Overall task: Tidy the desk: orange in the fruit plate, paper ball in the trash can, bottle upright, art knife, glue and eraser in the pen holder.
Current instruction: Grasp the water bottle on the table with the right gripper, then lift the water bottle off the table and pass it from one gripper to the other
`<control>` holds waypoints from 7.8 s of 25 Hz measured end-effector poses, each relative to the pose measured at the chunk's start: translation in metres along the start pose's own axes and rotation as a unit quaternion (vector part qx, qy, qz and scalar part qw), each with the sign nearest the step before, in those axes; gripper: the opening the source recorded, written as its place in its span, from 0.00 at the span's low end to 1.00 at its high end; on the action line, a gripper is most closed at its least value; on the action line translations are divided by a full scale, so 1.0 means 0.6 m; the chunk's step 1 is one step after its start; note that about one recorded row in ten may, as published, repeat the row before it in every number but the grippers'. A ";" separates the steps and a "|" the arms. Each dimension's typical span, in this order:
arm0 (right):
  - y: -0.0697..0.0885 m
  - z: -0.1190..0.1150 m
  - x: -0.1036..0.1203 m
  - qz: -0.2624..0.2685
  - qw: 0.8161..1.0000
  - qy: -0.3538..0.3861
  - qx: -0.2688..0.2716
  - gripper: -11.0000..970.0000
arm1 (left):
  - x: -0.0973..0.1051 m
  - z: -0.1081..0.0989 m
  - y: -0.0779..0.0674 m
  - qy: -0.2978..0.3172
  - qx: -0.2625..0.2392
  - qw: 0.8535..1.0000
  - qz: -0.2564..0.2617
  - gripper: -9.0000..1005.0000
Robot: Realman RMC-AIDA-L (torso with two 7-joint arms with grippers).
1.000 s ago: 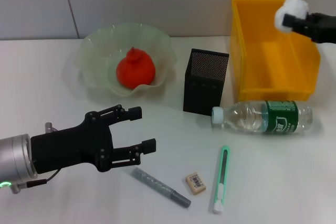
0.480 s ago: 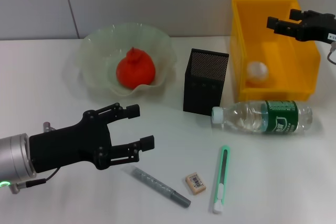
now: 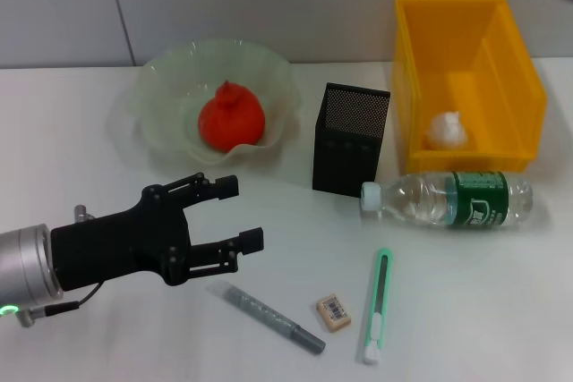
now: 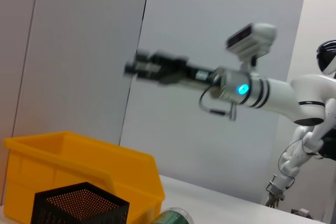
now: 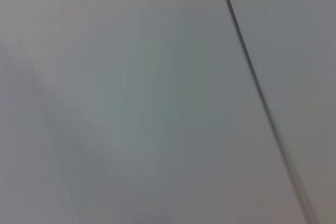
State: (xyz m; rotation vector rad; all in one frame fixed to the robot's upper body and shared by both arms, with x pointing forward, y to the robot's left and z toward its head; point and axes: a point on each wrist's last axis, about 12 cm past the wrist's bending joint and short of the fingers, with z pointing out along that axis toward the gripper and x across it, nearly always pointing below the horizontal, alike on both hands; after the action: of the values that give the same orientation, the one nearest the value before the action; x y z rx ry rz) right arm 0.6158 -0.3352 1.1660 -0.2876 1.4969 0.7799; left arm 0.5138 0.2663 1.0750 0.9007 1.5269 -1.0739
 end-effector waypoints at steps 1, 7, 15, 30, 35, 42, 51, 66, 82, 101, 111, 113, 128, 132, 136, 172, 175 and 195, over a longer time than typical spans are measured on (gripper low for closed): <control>0.008 -0.010 -0.009 0.002 0.999 -0.022 -0.028 0.84 | 0.000 0.001 0.000 0.000 0.000 1.000 0.001 0.81; 0.054 -0.054 -0.073 -0.017 0.975 0.035 -0.217 0.84 | -0.001 0.004 0.003 0.005 -0.001 1.000 0.002 0.81; 0.081 0.009 -0.106 -0.104 0.896 0.375 -0.212 0.84 | 0.000 0.007 0.005 0.007 -0.006 1.000 0.000 0.80; 0.146 0.126 -0.036 -0.292 0.720 0.615 -0.133 0.84 | 0.001 0.010 0.010 0.011 -0.018 1.000 -0.005 0.80; 0.155 0.139 -0.011 -0.324 0.697 0.627 -0.127 0.84 | 0.000 0.010 0.011 0.010 -0.018 1.000 -0.005 0.80; 0.155 0.147 0.027 -0.348 0.676 0.639 -0.122 0.84 | 0.001 0.012 0.010 0.009 -0.019 1.000 -0.006 0.79; 0.151 0.151 0.045 -0.369 0.668 0.636 -0.112 0.84 | 0.002 0.013 0.010 0.009 -0.020 1.000 -0.007 0.79; 0.150 0.157 0.069 -0.393 0.653 0.638 -0.114 0.84 | -0.002 0.015 0.015 0.004 -0.027 1.000 -0.006 0.79; 0.155 0.153 0.084 -0.385 0.641 0.651 -0.127 0.84 | -0.004 0.017 0.016 0.003 -0.025 1.000 -0.011 0.78; 0.159 0.144 0.099 -0.360 0.635 0.668 -0.143 0.84 | -0.006 0.018 0.017 0.004 -0.024 1.000 -0.009 0.77; 0.159 0.146 0.107 -0.352 0.632 0.675 -0.148 0.84 | -0.007 0.019 0.017 0.004 -0.023 1.000 -0.008 0.77; 0.158 0.146 0.108 -0.352 0.632 0.675 -0.148 0.84 | -0.008 0.020 0.018 0.004 -0.023 1.000 -0.007 0.77; 0.154 0.147 0.119 -0.350 0.630 0.678 -0.147 0.84 | -0.012 0.024 0.023 0.006 -0.025 1.000 -0.006 0.76; 0.153 0.148 0.119 -0.351 0.630 0.677 -0.146 0.84 | -0.013 0.025 0.023 0.006 -0.025 1.000 -0.006 0.76; 0.152 0.149 0.123 -0.350 0.629 0.678 -0.147 0.84 | -0.013 0.025 0.023 0.006 -0.025 1.000 -0.006 0.76; 0.176 0.155 0.059 -0.317 0.733 0.571 -0.190 0.79 | -0.012 0.011 0.029 -0.006 -0.052 0.999 -0.011 0.75; 0.173 0.147 0.053 -0.298 0.766 0.533 -0.203 0.79 | -0.012 0.003 0.031 -0.015 -0.065 0.998 -0.014 0.75; 0.160 0.076 0.055 -0.190 0.919 0.212 -0.274 0.79 | -0.014 -0.020 0.033 -0.116 -0.127 0.983 -0.071 0.74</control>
State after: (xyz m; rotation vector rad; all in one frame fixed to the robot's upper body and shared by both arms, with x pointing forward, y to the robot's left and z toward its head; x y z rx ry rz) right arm 0.5884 -0.2277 1.1668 -1.1990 1.5224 0.8386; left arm 0.5300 0.2836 1.0809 0.4793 1.5069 -1.0175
